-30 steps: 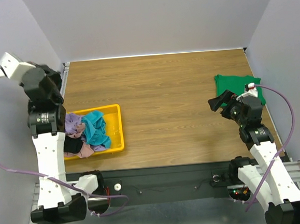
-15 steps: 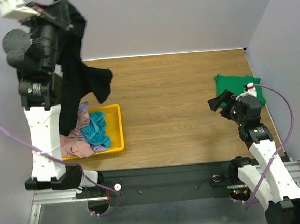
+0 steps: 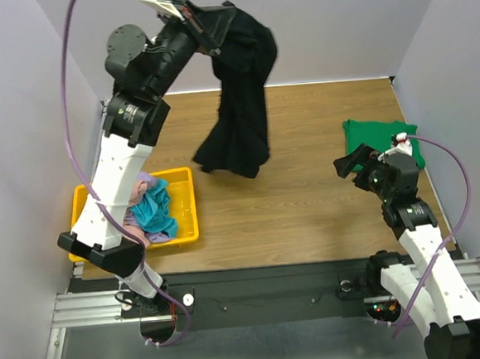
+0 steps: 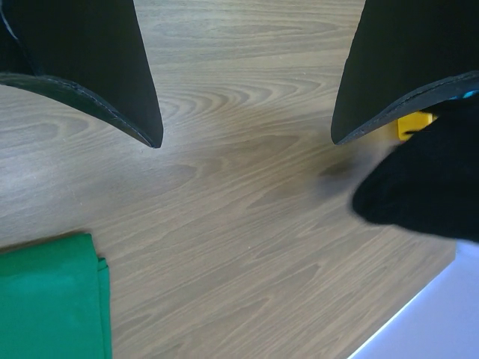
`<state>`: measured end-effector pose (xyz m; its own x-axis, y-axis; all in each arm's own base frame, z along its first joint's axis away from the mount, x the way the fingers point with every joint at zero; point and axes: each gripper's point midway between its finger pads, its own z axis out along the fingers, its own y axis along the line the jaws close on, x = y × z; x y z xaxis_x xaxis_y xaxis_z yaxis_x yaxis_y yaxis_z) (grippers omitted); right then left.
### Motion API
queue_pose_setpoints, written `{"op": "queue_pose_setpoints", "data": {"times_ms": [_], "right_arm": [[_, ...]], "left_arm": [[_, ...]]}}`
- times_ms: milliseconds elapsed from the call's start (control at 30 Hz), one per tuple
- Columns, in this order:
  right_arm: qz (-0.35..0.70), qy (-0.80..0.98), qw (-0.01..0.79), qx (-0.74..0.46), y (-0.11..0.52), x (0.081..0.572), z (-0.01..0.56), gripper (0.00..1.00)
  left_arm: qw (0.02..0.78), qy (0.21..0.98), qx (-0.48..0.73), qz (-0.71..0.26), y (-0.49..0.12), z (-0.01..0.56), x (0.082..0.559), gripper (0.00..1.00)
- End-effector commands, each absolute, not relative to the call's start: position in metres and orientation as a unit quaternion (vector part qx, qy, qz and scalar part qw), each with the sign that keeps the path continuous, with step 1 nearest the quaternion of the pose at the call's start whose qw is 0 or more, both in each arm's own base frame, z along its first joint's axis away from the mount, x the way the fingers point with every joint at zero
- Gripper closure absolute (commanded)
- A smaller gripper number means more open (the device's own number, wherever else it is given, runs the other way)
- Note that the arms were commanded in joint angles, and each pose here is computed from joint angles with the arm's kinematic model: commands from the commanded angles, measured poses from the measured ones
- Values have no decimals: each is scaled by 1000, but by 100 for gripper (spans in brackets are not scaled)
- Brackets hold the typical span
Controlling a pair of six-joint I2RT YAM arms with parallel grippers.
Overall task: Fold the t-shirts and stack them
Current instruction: Move the tshirt to the center of the board
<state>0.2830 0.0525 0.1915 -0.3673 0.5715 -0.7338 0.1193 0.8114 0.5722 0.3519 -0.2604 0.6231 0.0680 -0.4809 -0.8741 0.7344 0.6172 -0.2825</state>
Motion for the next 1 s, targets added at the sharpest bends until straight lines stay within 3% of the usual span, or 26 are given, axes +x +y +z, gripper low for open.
{"op": "queue_pose_setpoints", "data": {"times_ms": [0,133,267,367,567,767,967], "right_arm": [[209,773,561,212,45,287,210,0],[207,769,567,210,44,285,212,0],[206,772,563,210,44,285,208,0],[216,781,551,201,50,286,204,0],[225,808,512,185,60,293,185,0],[208,840,463,191,60,303,152,0],[180,862,430,197,61,334,132,0]], "left_arm": [[758,418,170,-471,-273,687,291,100],[754,438,153,-466,-276,670,302,100],[760,500,75,-409,-257,619,338,100],[702,613,-19,-362,-244,498,387,100],[603,728,-152,-289,-175,318,443,100],[545,784,-151,-256,-168,233,445,100],[529,797,-155,-246,-166,208,441,100]]}}
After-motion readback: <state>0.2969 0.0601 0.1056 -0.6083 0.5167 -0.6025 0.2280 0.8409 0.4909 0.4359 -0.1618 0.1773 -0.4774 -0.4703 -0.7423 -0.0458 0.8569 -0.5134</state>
